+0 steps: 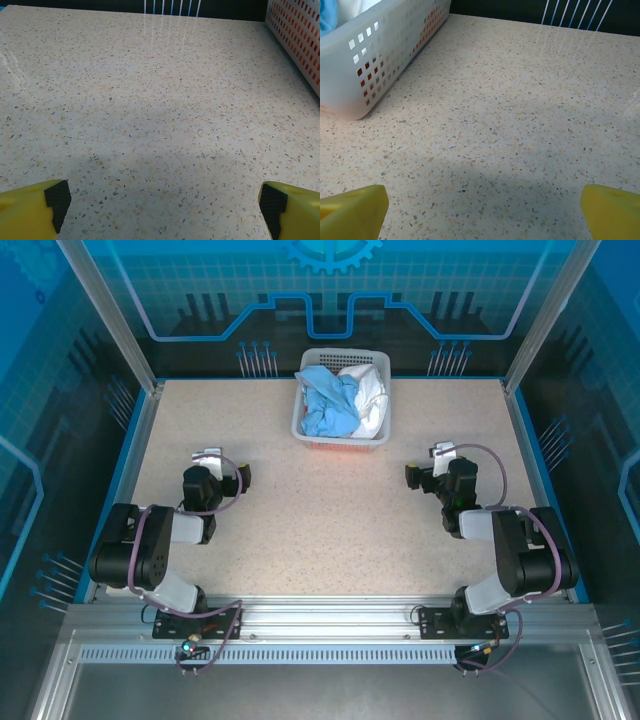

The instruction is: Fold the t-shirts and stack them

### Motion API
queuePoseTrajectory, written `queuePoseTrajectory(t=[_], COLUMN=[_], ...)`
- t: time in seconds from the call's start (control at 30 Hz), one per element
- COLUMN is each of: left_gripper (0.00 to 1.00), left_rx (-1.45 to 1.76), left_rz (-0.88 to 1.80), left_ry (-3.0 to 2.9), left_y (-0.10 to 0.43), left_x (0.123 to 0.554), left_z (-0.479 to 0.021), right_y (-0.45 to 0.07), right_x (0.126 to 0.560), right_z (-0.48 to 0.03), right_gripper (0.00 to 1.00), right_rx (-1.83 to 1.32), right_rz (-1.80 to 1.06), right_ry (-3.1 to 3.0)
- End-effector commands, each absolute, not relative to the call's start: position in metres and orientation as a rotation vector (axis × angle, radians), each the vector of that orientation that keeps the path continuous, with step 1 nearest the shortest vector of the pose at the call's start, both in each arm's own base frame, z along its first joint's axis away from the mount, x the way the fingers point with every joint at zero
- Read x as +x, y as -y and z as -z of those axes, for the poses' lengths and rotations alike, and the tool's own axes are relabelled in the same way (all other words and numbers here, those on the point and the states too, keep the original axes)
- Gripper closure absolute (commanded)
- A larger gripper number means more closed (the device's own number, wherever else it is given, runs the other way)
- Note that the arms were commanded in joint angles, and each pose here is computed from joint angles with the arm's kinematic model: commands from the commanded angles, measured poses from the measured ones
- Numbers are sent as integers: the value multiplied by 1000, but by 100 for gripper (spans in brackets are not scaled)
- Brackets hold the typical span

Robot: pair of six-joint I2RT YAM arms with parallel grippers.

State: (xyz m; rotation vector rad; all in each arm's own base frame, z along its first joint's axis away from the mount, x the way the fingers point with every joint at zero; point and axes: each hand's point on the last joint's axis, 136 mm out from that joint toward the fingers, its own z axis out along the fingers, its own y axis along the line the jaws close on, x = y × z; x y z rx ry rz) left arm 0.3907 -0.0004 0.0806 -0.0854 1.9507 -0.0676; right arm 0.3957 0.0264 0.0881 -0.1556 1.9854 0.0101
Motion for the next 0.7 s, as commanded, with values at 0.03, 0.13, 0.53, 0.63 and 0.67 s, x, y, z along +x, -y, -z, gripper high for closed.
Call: queuePoseTrajectory(t=[0.03,0.13,0.53,0.63,0.67], left_gripper=[1,1,1,1,1], left_rx=[-86,-88,-269,-344,-327], left_rz=[89,89,188,359,411], left_ry=[-1906,-1908,-1731,-1658,-1649], left_y=[1,1,0,10,17], left_x=[397,397,383,377,373], left_z=[-94,-94,-221,-268,-280], right_y=[-28,-28,-37,-28,-16], right_x=[397,397,364,344,337], right_z=[-94,-93,-185,-210,-212], right_gripper=[0,0,0,0,0], right_rx=[-144,-145,-113,60,193], right_rz=[-19,-20,6,-82,-109], right_ry=[-1967,-1968,-1860,-1840,-1864])
